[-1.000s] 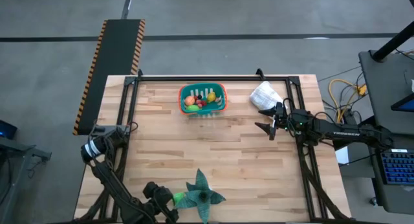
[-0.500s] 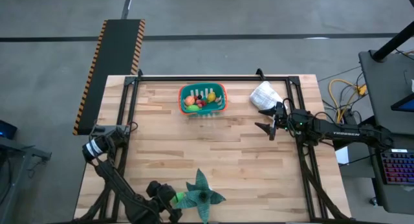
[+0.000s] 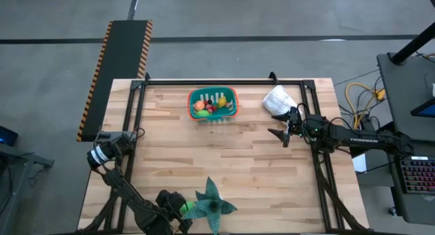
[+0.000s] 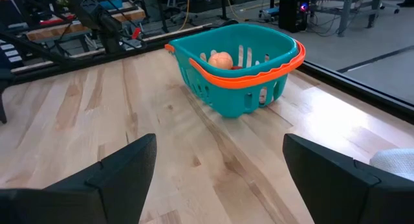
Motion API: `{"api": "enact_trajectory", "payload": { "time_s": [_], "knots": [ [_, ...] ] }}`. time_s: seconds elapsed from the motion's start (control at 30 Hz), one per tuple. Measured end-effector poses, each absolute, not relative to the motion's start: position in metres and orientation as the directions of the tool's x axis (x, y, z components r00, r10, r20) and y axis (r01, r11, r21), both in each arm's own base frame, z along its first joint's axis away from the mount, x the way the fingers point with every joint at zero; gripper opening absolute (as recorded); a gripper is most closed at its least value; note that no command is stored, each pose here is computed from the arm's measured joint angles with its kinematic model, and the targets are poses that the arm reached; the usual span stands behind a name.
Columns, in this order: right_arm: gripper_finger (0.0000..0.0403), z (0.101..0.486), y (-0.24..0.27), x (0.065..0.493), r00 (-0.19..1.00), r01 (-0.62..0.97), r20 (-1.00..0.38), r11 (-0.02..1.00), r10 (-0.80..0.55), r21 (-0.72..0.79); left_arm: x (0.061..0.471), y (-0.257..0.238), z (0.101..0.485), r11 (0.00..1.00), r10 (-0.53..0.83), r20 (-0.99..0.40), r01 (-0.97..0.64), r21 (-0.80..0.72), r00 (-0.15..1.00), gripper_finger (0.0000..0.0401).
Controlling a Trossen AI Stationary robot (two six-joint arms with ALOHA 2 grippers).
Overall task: Pick and placing Produce into tupperware
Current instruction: Put the green pear toy into the bin
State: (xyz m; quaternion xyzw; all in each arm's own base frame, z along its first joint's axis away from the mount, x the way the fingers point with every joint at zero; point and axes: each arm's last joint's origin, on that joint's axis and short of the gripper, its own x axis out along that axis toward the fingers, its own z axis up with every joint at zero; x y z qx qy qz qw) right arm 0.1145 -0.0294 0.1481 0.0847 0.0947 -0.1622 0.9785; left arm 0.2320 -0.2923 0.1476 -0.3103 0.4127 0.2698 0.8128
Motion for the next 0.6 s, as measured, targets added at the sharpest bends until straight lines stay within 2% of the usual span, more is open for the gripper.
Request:
{"api": "enact_trajectory", "payload": {
  "time_s": [0.33,0.6],
  "knots": [
    [0.0327,0.1478,-0.0293,0.1144,0.929,0.334,-0.217,0.933,-0.301,0.135,0.2315,-0.29,0.1431,0.664,0.157,-0.851,-0.692,-0.284,0.5,0.0373],
    [0.0327,0.1476,-0.0293,0.1144,0.928,0.334,-0.218,0.933,-0.301,0.134,0.2305,-0.289,0.1421,0.666,0.159,-0.86,-0.696,-0.269,0.485,0.0287]
  ]
}}
